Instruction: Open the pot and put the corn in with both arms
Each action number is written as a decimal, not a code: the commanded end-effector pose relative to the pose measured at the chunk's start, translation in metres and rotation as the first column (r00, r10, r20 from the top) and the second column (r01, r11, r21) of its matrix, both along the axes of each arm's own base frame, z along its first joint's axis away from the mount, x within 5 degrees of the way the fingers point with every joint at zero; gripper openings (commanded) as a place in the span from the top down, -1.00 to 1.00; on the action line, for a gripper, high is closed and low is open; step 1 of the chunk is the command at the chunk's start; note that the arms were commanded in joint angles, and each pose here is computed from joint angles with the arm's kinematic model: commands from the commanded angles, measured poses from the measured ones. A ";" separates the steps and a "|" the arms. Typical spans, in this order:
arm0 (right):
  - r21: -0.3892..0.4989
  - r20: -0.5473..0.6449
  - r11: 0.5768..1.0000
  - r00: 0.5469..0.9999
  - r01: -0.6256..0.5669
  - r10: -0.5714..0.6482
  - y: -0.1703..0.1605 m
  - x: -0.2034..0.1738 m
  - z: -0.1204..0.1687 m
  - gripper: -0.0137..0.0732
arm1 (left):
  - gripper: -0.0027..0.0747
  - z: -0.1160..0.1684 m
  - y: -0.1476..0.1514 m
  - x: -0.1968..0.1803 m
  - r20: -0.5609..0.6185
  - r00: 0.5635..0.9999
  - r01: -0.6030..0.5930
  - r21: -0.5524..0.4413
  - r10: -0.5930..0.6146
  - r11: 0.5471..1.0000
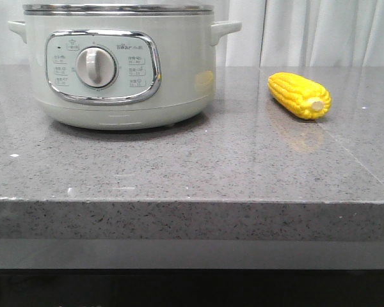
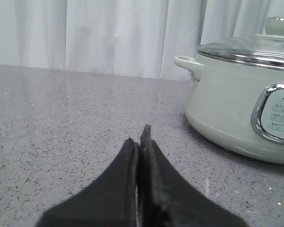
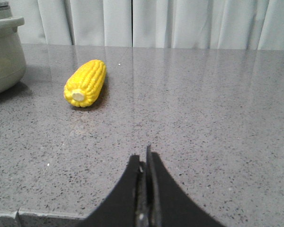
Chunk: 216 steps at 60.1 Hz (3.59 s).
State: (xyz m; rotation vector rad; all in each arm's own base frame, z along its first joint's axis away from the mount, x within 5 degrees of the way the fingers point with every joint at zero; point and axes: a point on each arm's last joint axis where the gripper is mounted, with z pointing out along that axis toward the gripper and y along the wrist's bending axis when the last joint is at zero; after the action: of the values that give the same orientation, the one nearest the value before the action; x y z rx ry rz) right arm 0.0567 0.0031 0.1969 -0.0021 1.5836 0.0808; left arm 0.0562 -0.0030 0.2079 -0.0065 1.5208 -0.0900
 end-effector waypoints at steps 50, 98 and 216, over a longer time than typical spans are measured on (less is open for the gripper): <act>0.014 0.190 1.000 0.982 0.008 -0.011 -0.001 -0.004 0.022 0.84 | 0.98 0.018 0.002 -0.004 0.183 0.983 -0.014 -0.020 0.017 1.000; -0.021 -0.043 1.000 0.999 0.007 -0.008 0.000 0.022 0.184 0.84 | 0.98 0.184 -0.005 0.036 -0.129 0.991 0.036 -0.009 -0.037 0.999; -0.030 -0.214 1.000 0.977 0.003 -0.009 0.002 0.056 0.167 -0.84 | -0.58 0.212 -0.147 0.256 -0.089 0.917 0.385 -0.052 -0.388 0.922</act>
State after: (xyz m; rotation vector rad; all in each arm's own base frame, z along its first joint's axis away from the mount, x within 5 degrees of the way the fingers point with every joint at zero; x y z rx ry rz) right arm 0.1110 0.0062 0.3480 -0.0134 1.8965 0.0681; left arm 0.3095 -0.1463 0.3899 0.3146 1.7426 -0.3937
